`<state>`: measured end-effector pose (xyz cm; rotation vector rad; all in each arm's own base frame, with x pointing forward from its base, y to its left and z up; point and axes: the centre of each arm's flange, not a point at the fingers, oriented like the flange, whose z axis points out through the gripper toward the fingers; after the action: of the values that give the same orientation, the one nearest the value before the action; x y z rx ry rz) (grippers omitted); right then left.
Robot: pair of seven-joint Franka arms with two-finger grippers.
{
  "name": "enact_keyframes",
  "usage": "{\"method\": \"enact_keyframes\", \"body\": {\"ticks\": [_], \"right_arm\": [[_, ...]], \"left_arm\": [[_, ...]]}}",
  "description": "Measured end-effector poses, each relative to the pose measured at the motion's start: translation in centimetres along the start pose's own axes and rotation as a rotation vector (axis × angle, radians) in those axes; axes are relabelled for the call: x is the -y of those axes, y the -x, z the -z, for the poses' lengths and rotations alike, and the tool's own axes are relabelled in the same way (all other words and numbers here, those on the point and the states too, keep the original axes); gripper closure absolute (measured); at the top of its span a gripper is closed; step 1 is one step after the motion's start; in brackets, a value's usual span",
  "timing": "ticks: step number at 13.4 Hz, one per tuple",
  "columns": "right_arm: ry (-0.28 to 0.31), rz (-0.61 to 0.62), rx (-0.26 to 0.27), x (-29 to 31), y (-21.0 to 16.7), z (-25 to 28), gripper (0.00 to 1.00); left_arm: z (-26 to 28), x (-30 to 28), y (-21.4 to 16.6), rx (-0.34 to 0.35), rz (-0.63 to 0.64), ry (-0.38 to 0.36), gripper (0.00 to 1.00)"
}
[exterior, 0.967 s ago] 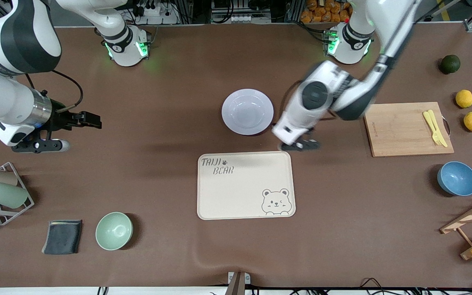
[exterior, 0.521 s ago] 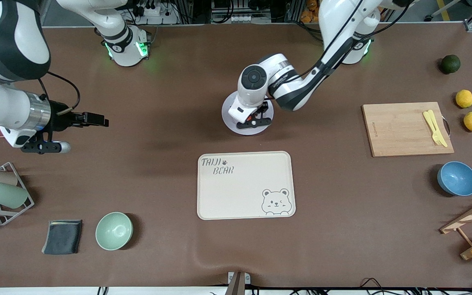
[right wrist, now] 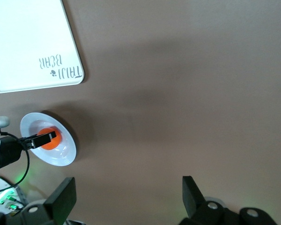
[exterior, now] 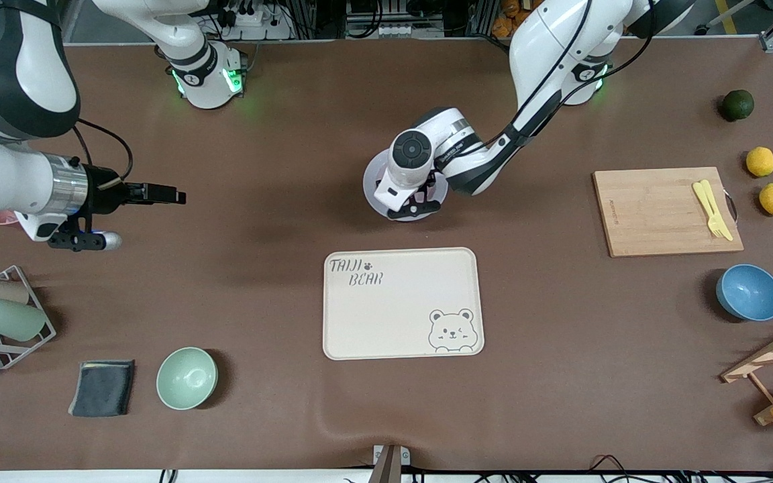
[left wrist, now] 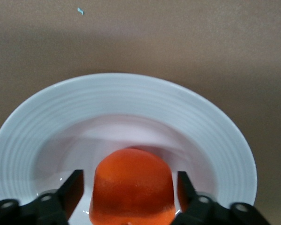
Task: Place orange and plate with both arms
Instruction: 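Carry the orange with the left gripper and lower it onto the plate, then release the orange and withdraw the left gripper while the right gripper approaches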
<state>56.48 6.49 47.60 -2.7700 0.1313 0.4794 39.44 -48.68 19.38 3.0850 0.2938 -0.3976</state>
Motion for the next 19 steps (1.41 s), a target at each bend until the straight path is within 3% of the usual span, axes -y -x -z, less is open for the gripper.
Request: {"method": "enact_keyframes", "body": {"ticks": [1, 3, 8, 12, 15, 19], "right_arm": [[-0.004, 0.0, 0.003, 0.0, 0.1, -0.1, 0.0], [-0.01, 0.0, 0.007, 0.0, 0.2, -0.2, 0.0], [-0.017, -0.001, 0.013, 0.0, 0.7, -0.4, 0.0], [-0.033, 0.009, 0.033, 0.6, 0.8, -1.4, 0.0], [-0.061, 0.054, 0.107, 4.3, 0.7, -5.3, 0.0], [-0.083, 0.141, 0.208, 10.6, 0.6, -12.7, 0.0]], "left_arm": [[0.7, -0.1, -0.5, -0.008, 0.006, 0.013, 0.0], [4.3, -0.5, -1.5, -0.057, 0.016, 0.058, 0.0], [22.3, 4.5, -5.0, -0.247, 0.131, 0.092, 0.0], [32.9, 9.9, -7.9, -0.303, 0.21, 0.078, 0.0], [37.6, 15.4, -11.0, -0.354, 0.115, 0.063, 0.0], [43.0, 25.1, -12.7, -0.334, -0.022, 0.033, 0.0]]}}
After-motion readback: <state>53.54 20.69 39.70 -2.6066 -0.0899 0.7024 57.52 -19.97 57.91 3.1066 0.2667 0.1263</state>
